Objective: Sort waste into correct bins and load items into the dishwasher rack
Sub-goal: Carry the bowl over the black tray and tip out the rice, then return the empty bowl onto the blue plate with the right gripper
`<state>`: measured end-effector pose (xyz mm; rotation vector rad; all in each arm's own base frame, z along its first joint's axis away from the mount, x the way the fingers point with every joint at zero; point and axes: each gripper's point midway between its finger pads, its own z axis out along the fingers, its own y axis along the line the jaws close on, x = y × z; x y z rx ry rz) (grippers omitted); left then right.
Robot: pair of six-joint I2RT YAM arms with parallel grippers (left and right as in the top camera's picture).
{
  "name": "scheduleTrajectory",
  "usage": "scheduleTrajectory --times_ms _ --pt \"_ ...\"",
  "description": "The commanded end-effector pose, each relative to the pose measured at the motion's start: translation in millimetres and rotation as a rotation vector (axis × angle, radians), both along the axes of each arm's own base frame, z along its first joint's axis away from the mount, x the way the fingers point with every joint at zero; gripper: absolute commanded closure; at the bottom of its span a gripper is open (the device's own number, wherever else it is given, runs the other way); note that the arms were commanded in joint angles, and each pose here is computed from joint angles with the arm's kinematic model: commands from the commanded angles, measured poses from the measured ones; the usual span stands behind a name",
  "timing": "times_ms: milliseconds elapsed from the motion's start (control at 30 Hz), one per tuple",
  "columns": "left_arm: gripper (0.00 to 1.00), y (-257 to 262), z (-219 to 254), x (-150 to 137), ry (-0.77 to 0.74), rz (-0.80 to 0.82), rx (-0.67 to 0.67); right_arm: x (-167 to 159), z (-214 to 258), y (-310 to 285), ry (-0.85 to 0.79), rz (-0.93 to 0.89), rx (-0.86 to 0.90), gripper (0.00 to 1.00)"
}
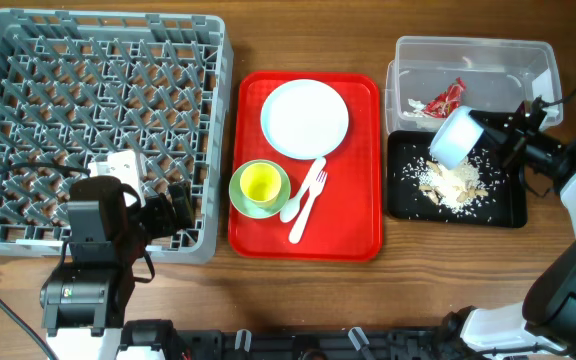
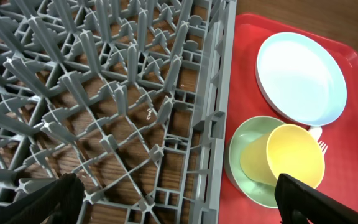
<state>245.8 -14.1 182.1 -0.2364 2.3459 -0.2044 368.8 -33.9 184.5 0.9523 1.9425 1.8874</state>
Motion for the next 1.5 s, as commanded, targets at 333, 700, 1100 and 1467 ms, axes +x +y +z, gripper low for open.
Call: scheduleTrajectory --times_ms 333,700,1100,1467 --pt "0.00 3.4 8.9 2.6 -0.023 0.021 0.002 -8.7 24.3 6.0 -0.156 0.108 0.052 0.96" --pt "0.00 3.4 8.9 2.6 -0.023 0.021 0.002 -0.9 14.5 1.1 -0.142 0.058 -0.012 0.96" --pt "0.00 3.4 9.0 2.7 -0.023 0.021 0.002 9.9 -58.4 24.5 -0.058 0.044 -0.425 0.96" --pt "0.00 3.4 9.0 2.7 -0.023 0.021 0.002 -13.8 -70.4 40.7 -0.070 0.157 -0.685 0.96"
